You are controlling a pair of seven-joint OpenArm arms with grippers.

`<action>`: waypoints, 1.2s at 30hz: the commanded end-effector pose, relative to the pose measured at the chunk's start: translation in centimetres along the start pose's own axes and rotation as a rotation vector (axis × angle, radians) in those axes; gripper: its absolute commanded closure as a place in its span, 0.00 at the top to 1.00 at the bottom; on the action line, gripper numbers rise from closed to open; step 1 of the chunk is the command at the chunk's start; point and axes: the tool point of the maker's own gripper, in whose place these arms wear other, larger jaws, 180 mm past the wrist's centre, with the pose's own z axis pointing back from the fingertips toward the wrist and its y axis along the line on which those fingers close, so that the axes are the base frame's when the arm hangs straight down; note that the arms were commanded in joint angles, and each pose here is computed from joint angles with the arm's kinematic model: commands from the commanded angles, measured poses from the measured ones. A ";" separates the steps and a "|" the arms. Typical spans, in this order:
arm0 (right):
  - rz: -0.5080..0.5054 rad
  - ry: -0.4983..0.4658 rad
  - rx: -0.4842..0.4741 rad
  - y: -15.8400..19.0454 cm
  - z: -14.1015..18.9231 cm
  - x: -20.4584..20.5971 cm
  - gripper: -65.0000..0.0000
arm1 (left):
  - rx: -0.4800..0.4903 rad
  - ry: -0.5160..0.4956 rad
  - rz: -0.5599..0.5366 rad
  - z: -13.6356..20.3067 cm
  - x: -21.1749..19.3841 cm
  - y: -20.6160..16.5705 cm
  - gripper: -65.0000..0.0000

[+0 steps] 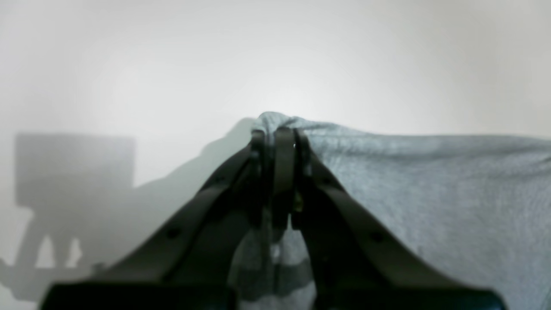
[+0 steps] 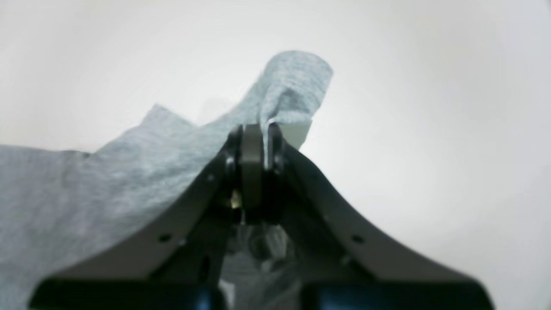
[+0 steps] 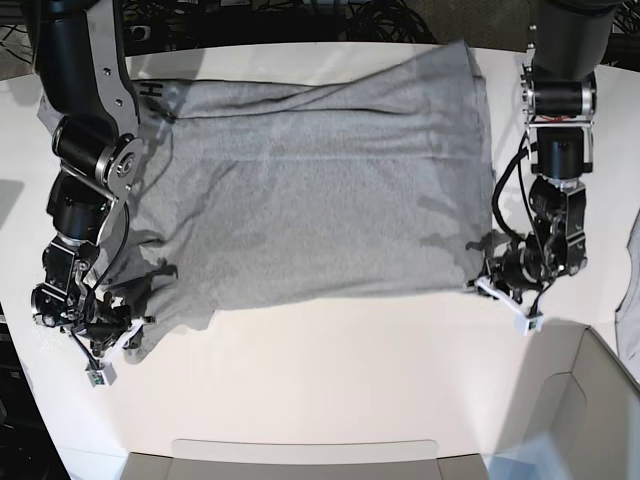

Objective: Fold the T-shirt properly
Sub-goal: 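Fold the grasped edge over onto the first fold with both grippers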

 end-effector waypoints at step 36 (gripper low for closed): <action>0.277 0.058 -0.117 1.8 5.6 -3.8 0.00 | 0.046 0.007 -0.085 7.6 -2.5 2.6 0.00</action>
